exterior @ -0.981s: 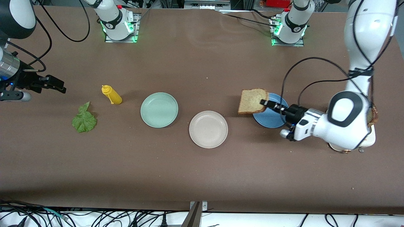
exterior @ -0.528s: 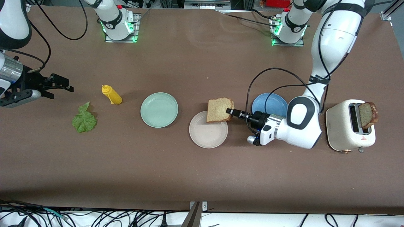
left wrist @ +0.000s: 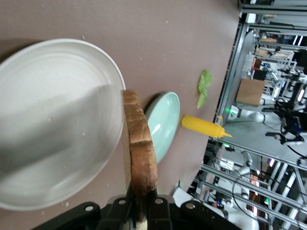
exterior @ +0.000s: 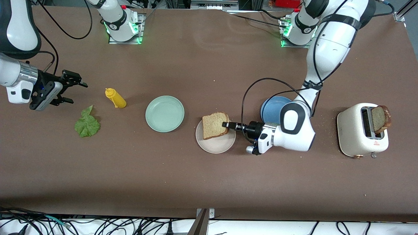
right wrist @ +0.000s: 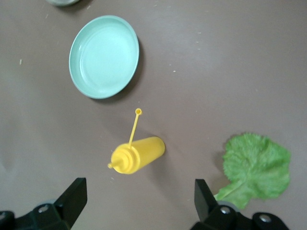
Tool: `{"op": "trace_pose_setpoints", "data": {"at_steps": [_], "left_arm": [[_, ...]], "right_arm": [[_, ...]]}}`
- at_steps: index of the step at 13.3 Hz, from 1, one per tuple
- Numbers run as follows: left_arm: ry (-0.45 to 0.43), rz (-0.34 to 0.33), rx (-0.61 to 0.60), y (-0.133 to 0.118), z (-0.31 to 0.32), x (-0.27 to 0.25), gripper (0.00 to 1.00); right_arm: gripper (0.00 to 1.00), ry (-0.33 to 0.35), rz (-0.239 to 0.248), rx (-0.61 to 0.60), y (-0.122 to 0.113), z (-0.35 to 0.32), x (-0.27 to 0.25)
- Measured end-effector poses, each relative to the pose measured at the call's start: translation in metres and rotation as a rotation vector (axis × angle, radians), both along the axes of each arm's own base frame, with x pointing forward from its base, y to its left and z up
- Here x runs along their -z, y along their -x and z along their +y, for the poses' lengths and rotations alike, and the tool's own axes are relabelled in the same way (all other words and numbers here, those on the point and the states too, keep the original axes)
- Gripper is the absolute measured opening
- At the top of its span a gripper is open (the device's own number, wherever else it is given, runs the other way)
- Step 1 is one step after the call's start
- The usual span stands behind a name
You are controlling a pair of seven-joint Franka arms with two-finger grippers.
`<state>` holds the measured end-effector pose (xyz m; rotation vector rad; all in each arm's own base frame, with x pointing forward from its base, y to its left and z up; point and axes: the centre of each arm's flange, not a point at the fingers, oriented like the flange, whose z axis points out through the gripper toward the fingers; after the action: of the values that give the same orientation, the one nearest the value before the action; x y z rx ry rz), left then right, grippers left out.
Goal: Make sandwich in beige plate with both arms
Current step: 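Carry the toast to the beige plate while the right gripper reaches out, then release the toast on the beige plate while the right gripper grasps the bottle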
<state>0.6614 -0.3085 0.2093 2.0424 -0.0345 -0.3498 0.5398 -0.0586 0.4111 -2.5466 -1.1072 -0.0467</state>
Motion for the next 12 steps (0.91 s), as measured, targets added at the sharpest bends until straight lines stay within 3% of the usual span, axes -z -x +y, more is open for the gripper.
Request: {"op": "trace_pose_setpoints", "data": {"at_steps": [2, 3, 6, 10, 11, 12], "left_arm": [[-0.017, -0.008, -0.015, 0.004, -0.012, 0.011, 0.08], [-0.020, -0.010, -0.017, 0.004, -0.013, 0.013, 0.14], [-0.029, -0.018, -0.034, -0.003, -0.003, 0.011, 0.46], [-0.123, -0.024, -0.037, -0.013, 0.025, 0.013, 0.93], [-0.179, -0.020, -0.036, -0.017, 0.034, 0.007, 1.00], [-0.248, -0.001, -0.044, -0.021, 0.044, -0.002, 1.00]], "right_arm": [[1.00, -0.083, -0.054, -0.092, 0.010, -0.019, 0.021], [1.00, -0.135, -0.087, -0.134, 0.016, -0.032, 0.036], [0.99, -0.282, -0.172, -0.190, 0.032, -0.068, 0.087], [0.99, -0.385, -0.229, -0.218, 0.037, -0.069, 0.138], [0.99, -0.415, -0.262, -0.239, 0.039, -0.067, 0.149], [0.99, -0.445, -0.300, -0.262, 0.043, -0.067, 0.163]]}}
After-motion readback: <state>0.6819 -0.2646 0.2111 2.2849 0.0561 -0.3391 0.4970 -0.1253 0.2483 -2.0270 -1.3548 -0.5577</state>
